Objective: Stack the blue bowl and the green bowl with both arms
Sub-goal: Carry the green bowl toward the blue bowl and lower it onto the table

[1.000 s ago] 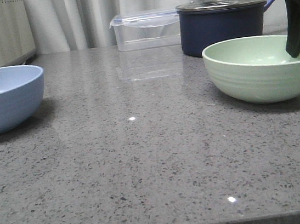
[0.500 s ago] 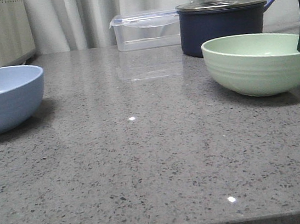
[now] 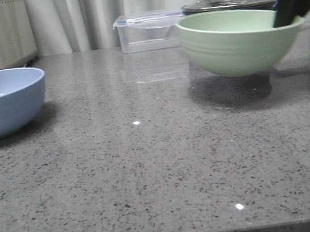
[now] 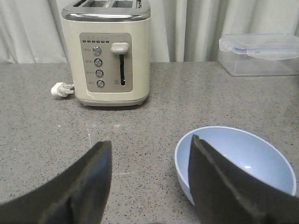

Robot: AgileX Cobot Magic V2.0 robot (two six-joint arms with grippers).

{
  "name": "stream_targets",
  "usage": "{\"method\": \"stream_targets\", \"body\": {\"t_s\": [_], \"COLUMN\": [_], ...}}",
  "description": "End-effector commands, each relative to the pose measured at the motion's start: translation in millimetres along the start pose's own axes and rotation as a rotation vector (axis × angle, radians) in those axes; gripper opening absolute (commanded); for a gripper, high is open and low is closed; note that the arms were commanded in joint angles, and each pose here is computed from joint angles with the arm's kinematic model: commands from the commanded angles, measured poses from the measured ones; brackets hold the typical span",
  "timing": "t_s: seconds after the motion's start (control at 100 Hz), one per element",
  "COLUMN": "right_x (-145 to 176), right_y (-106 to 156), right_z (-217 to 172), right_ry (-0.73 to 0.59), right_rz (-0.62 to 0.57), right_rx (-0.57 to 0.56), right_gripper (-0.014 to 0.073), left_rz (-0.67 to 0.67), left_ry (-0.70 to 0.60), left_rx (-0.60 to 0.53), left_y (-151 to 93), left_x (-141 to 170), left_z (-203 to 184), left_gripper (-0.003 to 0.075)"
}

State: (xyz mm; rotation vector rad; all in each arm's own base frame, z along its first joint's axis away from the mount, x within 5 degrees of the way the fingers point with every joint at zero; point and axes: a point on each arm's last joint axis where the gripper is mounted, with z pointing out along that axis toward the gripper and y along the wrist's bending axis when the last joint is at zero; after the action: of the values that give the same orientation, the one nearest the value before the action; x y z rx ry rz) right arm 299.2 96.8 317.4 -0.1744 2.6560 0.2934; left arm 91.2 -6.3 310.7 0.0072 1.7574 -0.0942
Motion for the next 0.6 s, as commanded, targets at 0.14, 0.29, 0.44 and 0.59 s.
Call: {"method": "stream_targets", "body": {"t_s": [0.14,0.29,0.44,0.59], "right_x": [-17,-20,-24,-30], "right_y": [51,77,92,97], "right_z": [-5,6,16,24], "right_ry": [-0.082,-0.081,-0.081,-0.091], "right_rz": [-0.136,-0.183,-0.203,-0.206], "right_rx": [-0.091,-0.136,-0.164,-0.169], "right_gripper": [-0.0080,-0.0080,-0.0080,-0.0080], "left_rz": [-0.013,-0.013,-0.013,-0.013], "left_ry": [-0.104,-0.104,-0.104,-0.104], "left_rx": [0.002,0.002,0.002,0.002], "left_y": [-1,-1,-1,-1], "left_x": [-18,-18,-18,-18], "left_z": [-1,-1,-1,-1], "left_gripper": [0.0367,0.0367,0.0367,0.0367]}}
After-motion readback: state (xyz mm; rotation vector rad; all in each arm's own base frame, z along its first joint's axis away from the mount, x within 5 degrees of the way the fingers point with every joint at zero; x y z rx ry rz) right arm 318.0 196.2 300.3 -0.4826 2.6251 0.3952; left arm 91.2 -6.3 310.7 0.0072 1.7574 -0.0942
